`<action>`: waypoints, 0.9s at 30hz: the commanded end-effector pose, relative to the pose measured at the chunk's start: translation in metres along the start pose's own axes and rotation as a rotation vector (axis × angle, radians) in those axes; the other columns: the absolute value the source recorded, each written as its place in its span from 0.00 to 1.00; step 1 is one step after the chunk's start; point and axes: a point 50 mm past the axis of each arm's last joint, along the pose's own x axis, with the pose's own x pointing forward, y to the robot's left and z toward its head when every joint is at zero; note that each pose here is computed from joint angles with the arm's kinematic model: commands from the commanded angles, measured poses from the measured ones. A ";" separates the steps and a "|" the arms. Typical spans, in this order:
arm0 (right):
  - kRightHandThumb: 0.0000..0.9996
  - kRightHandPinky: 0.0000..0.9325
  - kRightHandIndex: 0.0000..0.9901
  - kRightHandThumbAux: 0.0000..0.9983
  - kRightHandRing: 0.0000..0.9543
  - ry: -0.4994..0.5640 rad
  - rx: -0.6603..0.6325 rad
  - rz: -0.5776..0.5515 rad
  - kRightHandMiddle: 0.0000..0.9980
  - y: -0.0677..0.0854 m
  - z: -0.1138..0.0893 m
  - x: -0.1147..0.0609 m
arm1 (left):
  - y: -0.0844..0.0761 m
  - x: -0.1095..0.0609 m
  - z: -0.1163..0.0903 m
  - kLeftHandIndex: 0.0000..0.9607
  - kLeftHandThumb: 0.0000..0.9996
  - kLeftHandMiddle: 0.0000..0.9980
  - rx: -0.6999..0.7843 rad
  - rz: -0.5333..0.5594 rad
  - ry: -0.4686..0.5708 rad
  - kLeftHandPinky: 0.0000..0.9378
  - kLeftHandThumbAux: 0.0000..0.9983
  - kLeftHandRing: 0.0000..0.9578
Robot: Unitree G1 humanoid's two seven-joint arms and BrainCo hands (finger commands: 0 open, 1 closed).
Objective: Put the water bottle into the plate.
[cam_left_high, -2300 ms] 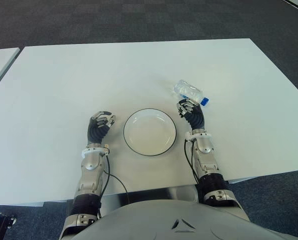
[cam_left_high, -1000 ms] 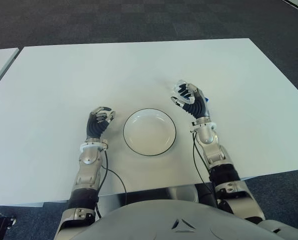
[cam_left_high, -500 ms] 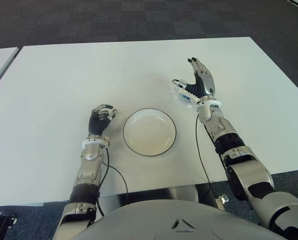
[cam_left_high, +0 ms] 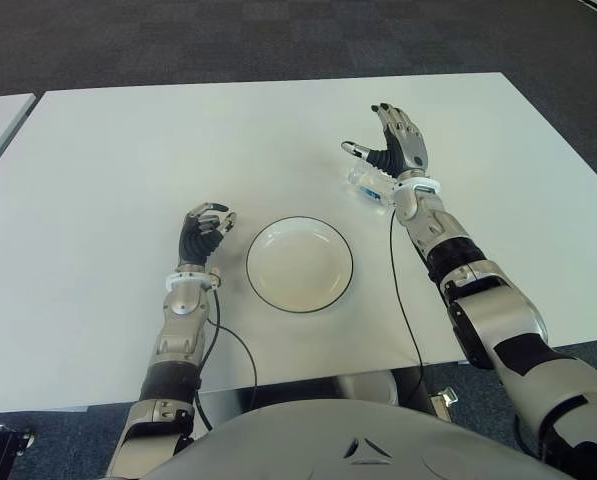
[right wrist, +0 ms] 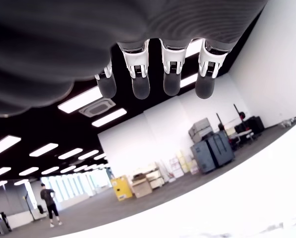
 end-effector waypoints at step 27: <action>0.60 0.00 0.00 0.34 0.00 0.440 -0.218 0.520 0.00 0.046 -0.037 -0.022 | 0.004 -0.007 0.007 0.46 0.71 0.84 -0.040 0.044 -0.003 0.90 0.72 0.88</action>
